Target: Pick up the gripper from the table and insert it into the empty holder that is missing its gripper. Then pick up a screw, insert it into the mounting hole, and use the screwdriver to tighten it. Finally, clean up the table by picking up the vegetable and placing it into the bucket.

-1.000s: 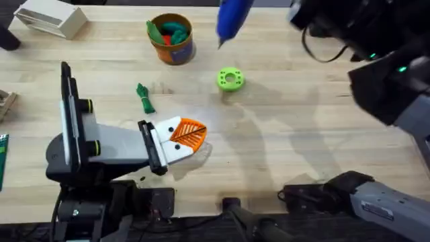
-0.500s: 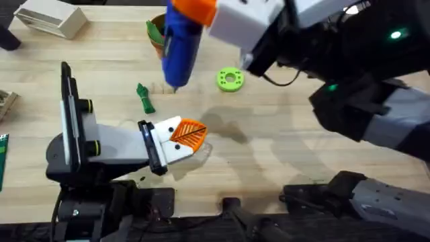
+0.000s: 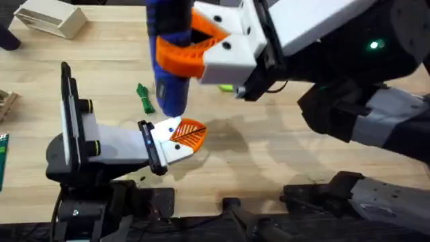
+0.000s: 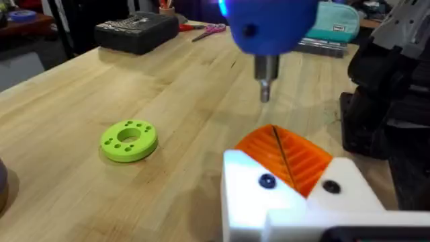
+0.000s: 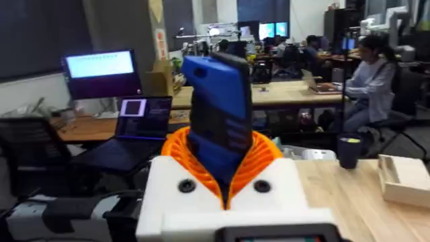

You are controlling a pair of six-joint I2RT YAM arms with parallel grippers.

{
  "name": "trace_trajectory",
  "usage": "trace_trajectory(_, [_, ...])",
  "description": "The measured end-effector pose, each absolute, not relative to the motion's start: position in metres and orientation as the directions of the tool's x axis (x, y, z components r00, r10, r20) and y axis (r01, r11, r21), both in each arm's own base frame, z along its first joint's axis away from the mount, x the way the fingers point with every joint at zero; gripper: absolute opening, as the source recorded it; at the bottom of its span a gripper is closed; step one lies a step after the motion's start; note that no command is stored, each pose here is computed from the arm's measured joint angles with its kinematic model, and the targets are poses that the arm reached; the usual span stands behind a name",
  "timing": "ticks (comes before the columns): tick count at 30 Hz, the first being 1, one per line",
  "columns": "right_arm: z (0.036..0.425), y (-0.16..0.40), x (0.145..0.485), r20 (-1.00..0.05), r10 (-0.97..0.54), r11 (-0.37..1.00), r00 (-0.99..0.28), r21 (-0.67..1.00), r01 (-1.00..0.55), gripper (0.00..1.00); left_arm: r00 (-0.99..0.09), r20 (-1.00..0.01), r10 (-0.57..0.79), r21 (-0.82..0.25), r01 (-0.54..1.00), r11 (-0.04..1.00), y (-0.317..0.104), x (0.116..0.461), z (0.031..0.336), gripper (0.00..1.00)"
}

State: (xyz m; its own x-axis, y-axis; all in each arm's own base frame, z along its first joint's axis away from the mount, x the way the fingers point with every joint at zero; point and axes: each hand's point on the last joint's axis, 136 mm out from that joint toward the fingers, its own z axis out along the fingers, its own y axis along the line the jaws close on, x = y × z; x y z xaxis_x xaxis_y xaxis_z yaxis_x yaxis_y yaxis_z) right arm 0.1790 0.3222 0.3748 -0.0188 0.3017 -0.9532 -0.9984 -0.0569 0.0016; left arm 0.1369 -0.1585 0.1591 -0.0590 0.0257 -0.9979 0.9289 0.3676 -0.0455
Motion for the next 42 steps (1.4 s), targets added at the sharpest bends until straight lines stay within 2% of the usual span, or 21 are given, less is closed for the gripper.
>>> trace_trajectory(19, [0.354, 0.339, 0.16, -0.965, 0.261, -0.137, 0.02, -0.058, -0.989, 0.028, -0.059, -0.998, 0.026, -0.045, 0.929, 0.367, -0.159, 0.137, 0.159, 0.004])
trace_trajectory(42, [0.349, 0.342, 0.162, -0.968, 0.251, -0.141, 0.025, -0.062, -0.988, 0.028, -0.059, -0.998, 0.026, -0.045, 0.929, 0.368, -0.159, 0.137, 0.159, 0.004])
